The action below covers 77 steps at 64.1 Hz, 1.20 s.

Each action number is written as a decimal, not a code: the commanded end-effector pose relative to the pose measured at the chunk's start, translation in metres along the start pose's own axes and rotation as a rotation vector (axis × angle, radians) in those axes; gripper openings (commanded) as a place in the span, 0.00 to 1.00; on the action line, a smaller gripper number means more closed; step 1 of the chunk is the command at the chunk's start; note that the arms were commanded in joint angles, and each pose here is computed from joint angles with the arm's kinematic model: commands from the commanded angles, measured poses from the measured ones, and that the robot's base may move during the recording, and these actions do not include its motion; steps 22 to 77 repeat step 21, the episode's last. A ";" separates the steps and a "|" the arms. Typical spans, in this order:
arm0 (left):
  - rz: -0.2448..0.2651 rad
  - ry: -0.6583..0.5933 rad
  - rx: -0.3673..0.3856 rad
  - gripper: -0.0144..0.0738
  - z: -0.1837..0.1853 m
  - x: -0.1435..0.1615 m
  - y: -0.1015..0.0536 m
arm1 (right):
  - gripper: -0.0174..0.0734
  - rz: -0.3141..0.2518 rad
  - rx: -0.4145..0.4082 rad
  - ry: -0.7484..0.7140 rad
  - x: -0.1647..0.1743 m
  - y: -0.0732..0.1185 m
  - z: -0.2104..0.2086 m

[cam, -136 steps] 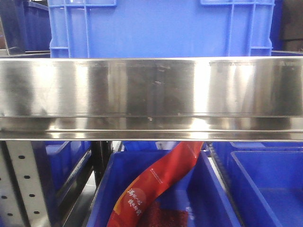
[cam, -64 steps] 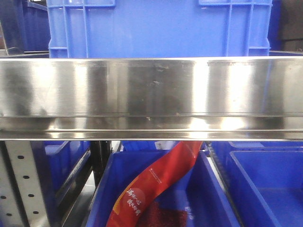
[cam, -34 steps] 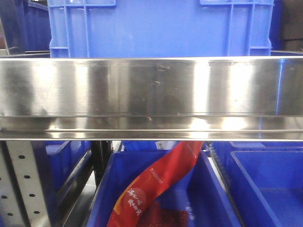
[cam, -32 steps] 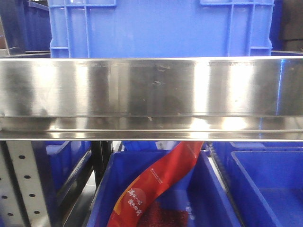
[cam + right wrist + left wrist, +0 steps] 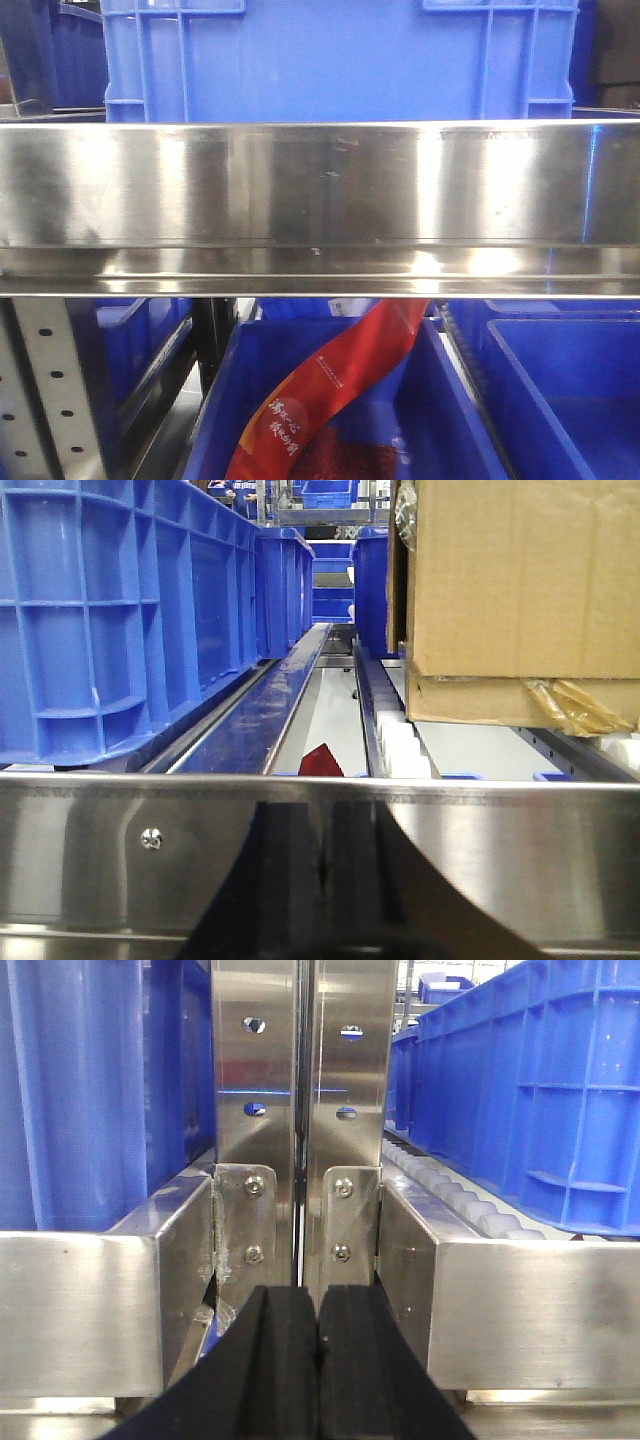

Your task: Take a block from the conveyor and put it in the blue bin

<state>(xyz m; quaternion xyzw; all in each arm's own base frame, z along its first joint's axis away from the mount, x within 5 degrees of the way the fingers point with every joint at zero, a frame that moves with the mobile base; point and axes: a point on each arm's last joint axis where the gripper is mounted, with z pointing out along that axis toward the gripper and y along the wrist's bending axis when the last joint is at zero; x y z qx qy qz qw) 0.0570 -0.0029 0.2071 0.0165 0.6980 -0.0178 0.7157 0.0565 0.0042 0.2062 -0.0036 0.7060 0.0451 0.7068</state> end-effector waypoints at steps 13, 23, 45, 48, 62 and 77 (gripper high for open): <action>-0.010 -0.028 -0.005 0.04 -0.001 -0.003 0.000 | 0.01 -0.004 0.008 -0.026 -0.002 -0.001 0.000; -0.010 -0.028 -0.005 0.04 -0.001 -0.003 0.000 | 0.01 -0.004 0.008 -0.026 -0.002 -0.001 0.000; -0.010 -0.028 -0.005 0.04 -0.001 -0.003 0.000 | 0.01 -0.004 0.008 -0.026 -0.002 -0.001 0.000; -0.010 -0.028 -0.005 0.04 -0.001 -0.003 0.000 | 0.01 -0.004 0.008 -0.026 -0.002 -0.001 0.000; -0.010 -0.028 -0.005 0.04 -0.001 -0.003 0.000 | 0.01 -0.004 0.008 -0.026 -0.002 -0.001 0.000; -0.010 -0.028 -0.005 0.04 -0.001 -0.003 0.000 | 0.01 -0.004 0.008 -0.026 -0.002 -0.001 0.000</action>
